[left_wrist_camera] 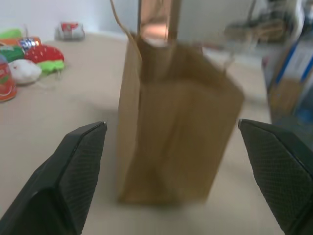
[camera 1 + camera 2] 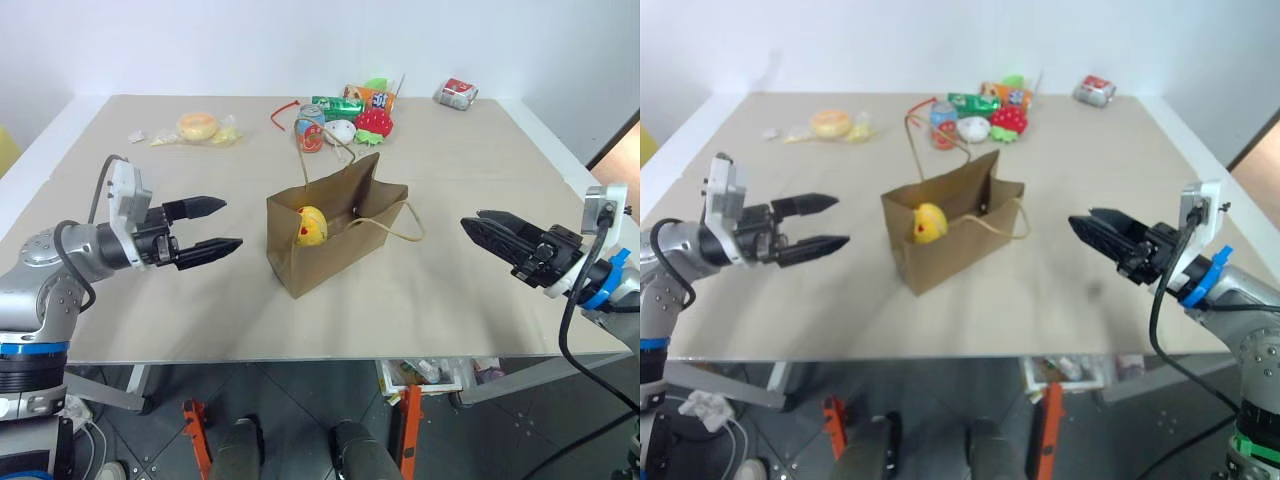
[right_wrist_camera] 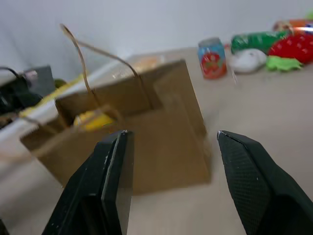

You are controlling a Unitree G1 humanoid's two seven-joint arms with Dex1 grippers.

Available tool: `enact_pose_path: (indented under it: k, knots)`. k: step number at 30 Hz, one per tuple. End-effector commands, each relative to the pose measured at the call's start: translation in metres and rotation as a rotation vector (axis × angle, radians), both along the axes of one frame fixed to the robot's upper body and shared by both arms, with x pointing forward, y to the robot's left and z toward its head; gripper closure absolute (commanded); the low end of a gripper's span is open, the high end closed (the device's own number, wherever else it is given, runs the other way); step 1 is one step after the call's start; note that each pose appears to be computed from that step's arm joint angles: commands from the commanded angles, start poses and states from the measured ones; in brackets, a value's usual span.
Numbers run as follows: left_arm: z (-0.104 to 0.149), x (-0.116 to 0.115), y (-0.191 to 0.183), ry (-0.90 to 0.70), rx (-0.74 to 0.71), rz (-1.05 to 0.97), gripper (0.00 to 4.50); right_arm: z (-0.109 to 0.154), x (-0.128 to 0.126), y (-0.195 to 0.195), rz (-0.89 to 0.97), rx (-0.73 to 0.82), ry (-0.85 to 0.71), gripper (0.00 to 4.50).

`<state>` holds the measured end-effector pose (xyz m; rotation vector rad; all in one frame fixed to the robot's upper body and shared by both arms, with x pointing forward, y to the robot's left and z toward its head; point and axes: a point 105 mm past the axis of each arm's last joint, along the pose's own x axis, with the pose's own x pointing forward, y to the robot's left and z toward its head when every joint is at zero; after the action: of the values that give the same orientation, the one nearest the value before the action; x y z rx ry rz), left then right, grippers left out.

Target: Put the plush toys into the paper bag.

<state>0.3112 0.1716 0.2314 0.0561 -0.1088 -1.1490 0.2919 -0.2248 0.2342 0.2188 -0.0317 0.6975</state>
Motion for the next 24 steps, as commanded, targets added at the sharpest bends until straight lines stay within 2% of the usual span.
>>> enact_pose_path:
  k: [1, 3, 7, 8, 10, 15, 19, 24]
  knots:
    - [-0.010, -0.023, 0.005, -0.126, 0.171, -0.045, 0.00, -0.013, -0.037, 0.024, 0.161, -0.161, 0.015, 2.04]
    - [-0.013, -0.022, 0.007, -0.131, 0.170, -0.020, 0.00, -0.022, -0.043, 0.034, 0.207, -0.174, 0.037, 2.55]
    - [-0.025, -0.019, 0.009, -0.124, 0.167, 0.030, 0.00, -0.036, -0.046, 0.057, 0.288, -0.164, 0.049, 4.31]
    - [-0.027, -0.018, 0.006, -0.126, 0.160, 0.032, 0.00, -0.040, -0.045, 0.062, 0.302, -0.173, 0.054, 4.43]
    - [-0.030, -0.016, 0.002, -0.135, 0.149, 0.038, 0.00, -0.046, -0.042, 0.071, 0.320, -0.181, 0.059, 4.43]
    - [-0.035, -0.006, -0.018, -0.139, 0.063, 0.030, 0.00, -0.058, -0.015, 0.097, 0.322, -0.251, 0.051, 4.43]
    - [-0.042, 0.003, -0.033, -0.139, 0.063, -0.006, 0.00, -0.054, -0.005, 0.118, 0.362, -0.254, 0.017, 4.43]
    - [-0.038, 0.022, -0.028, -0.127, 0.017, 0.039, 0.00, -0.046, 0.000, 0.135, 0.388, -0.229, -0.021, 4.43]
